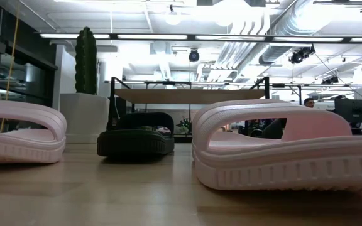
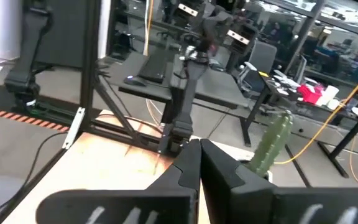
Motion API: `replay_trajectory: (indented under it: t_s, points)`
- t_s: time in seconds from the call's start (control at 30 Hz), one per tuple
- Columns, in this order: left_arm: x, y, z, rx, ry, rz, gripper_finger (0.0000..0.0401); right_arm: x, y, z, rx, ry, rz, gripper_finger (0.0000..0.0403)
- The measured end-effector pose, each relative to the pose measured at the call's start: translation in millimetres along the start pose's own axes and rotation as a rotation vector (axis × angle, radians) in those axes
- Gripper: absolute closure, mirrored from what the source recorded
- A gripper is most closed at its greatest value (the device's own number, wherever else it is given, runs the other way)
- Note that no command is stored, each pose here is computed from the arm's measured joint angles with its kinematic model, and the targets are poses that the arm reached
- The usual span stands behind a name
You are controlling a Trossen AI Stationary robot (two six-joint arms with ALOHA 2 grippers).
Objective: Pick and place slides into the shelf
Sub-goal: Put the right pink slipper on the shelf
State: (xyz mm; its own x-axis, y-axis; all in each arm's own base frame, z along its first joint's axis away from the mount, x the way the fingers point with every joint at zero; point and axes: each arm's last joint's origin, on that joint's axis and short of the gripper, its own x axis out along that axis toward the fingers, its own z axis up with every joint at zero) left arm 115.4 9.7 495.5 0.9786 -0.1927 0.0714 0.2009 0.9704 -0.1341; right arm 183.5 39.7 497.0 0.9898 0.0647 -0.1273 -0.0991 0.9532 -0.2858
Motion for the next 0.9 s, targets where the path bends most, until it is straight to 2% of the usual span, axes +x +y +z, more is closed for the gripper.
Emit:
replay_trajectory:
  t_s: [0.27,0.47,0.53,0.7,0.9]
  points:
    - [33,-24,-8,-0.023,0.021,-0.081,0.04,10,21,2,-0.015,0.027,-0.025,0.0402]
    - [58,-54,-19,-0.008,0.055,-0.188,0.04,16,37,3,-0.03,0.036,0.019,0.0402]
    - [62,-63,-23,0.008,0.068,-0.19,0.04,18,40,3,-0.02,0.045,0.008,0.0402]
    - [60,-82,-30,0.056,0.102,-0.114,0.04,24,50,-1,-0.015,0.104,-0.057,0.0402]
    - [50,-91,-35,0.093,0.122,0.076,0.04,39,63,-8,0.002,0.176,-0.068,0.0402]
